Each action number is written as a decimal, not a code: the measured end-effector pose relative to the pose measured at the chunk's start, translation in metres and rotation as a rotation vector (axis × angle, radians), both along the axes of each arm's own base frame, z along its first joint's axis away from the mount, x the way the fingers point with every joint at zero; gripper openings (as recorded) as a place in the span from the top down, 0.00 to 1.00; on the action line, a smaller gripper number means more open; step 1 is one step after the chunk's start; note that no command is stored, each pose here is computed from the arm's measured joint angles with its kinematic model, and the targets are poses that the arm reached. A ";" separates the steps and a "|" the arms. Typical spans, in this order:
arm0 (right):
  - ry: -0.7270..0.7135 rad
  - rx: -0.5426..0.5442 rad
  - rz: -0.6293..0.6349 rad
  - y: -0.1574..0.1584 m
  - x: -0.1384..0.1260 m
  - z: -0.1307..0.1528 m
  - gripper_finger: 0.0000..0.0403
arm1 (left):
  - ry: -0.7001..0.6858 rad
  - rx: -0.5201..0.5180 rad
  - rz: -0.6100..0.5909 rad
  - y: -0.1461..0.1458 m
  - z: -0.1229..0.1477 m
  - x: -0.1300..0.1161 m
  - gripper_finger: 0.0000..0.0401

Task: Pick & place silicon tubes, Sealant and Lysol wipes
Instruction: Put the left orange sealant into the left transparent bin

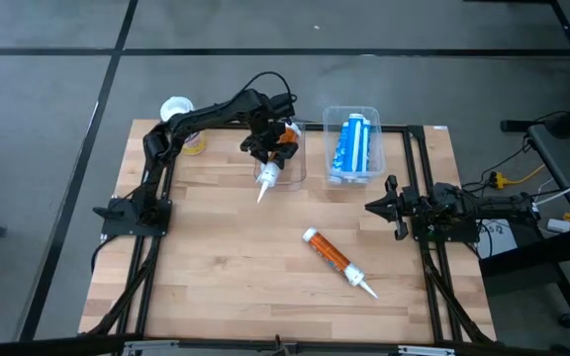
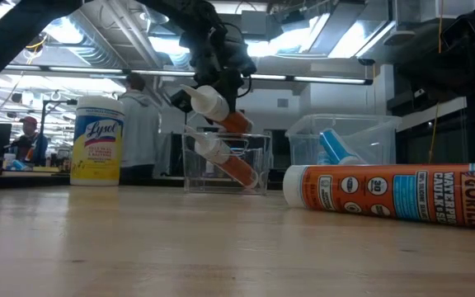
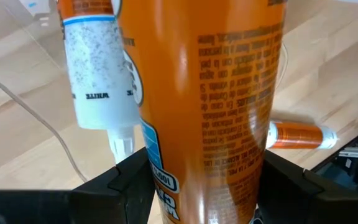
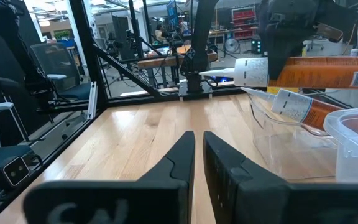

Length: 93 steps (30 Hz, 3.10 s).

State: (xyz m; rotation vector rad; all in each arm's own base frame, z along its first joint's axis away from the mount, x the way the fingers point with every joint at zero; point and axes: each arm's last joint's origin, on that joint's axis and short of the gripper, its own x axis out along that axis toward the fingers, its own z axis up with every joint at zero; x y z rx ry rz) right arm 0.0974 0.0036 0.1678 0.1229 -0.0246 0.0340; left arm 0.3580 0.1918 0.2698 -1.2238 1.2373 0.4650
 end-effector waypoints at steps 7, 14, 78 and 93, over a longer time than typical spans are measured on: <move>-0.001 0.000 0.000 0.000 0.000 0.000 0.91 | 0.041 -0.035 -0.008 0.001 -0.018 0.007 0.45; -0.001 0.002 0.000 0.000 0.000 0.000 0.91 | 0.053 -0.063 -0.028 -0.002 -0.030 0.014 0.45; 0.000 0.000 0.000 0.000 0.000 0.000 0.91 | -0.136 0.075 -0.018 0.006 0.022 0.026 0.29; 0.000 0.000 0.000 0.000 0.000 0.000 0.91 | -0.371 0.308 -0.163 -0.015 0.097 0.034 0.31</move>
